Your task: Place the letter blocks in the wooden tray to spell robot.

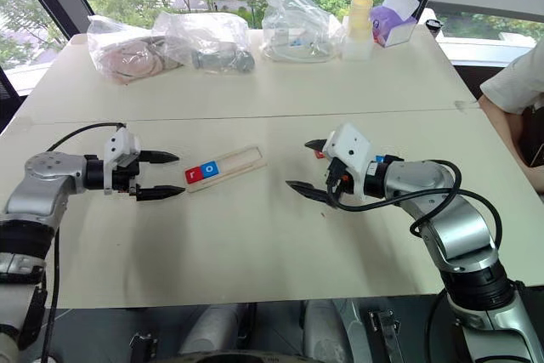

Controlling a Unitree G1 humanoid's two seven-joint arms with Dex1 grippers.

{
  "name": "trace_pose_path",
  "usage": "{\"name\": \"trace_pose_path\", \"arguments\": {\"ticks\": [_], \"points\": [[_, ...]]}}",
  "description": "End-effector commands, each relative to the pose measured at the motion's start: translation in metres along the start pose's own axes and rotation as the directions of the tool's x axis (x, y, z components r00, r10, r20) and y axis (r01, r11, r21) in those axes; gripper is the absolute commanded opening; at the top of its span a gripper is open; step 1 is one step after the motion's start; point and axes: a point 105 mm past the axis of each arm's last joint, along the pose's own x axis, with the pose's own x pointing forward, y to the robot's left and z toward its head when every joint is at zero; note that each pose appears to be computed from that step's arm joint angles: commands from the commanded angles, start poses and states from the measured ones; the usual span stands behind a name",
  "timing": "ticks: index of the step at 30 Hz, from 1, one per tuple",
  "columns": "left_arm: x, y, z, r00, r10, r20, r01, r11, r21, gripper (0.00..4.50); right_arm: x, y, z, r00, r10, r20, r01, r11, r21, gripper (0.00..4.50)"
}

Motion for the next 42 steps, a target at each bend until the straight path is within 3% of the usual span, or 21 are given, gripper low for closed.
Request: {"name": "trace_pose_path", "arguments": {"ticks": [1,14,42], "points": [[0.003,0.004,-0.002,1.000,-0.011,-0.025,0.012,0.999,0.034,4.50,-0.001,0.007,0.011,0.999,-0.002,0.034,0.003,0.999,-0.032,4.44],[0.016,0.012,-0.004,1.000,0.004,-0.014,-0.003,0.998,0.057,4.50,-0.001,0.015,0.013,1.000,-0.013,0.027,0.013,1.000,-0.016,4.44],[0.046,-0.006,-0.035,0.990,-0.080,-0.115,0.089,0.993,0.074,4.50,-0.004,0.014,0.011,0.999,-0.048,0.007,0.048,0.999,-0.024,4.44]]}}
